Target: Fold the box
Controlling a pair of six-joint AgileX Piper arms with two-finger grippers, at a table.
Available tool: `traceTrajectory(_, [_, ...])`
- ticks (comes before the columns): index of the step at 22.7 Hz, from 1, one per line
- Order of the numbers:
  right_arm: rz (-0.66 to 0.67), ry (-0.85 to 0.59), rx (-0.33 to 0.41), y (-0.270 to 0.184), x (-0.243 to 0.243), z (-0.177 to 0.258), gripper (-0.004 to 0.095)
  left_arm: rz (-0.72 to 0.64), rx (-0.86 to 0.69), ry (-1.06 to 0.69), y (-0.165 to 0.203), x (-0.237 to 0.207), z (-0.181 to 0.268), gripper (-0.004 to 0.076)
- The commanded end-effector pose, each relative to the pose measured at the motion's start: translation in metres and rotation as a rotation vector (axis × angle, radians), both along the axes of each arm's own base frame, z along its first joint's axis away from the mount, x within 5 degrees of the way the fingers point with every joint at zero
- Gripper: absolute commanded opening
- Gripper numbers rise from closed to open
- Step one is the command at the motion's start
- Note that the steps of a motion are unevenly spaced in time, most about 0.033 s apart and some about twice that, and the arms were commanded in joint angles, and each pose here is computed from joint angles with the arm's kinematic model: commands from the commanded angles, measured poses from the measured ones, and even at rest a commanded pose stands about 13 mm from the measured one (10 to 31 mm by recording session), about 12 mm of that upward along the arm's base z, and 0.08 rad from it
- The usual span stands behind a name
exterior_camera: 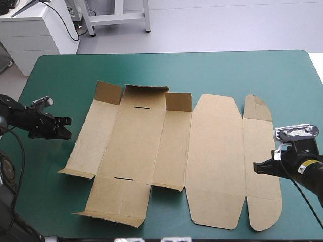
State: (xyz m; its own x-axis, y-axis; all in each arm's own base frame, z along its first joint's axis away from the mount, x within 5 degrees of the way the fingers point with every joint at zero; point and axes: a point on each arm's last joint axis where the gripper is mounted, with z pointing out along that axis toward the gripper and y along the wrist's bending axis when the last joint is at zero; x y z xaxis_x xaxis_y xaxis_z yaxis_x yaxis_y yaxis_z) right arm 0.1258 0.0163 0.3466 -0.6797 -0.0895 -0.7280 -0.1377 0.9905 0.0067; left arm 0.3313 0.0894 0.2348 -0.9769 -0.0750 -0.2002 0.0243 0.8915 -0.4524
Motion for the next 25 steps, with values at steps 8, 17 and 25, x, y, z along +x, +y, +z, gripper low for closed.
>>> traceTrajectory(8, [-0.018,-0.062,-0.02,-0.004,-0.001,0.011,-0.0019,0.032,-0.08,0.003,-0.008,-0.007,0.028,0.008])
traceTrajectory(17, [-0.015,-0.053,-0.024,-0.004,-0.002,0.011,-0.0019,-0.002,-0.049,0.078,-0.031,-0.003,0.019,0.0483])
traceTrajectory(25, [-0.014,-0.05,-0.033,-0.004,-0.002,0.01,-0.0019,-0.038,-0.13,0.189,-0.062,-0.016,-0.007,0.0483])
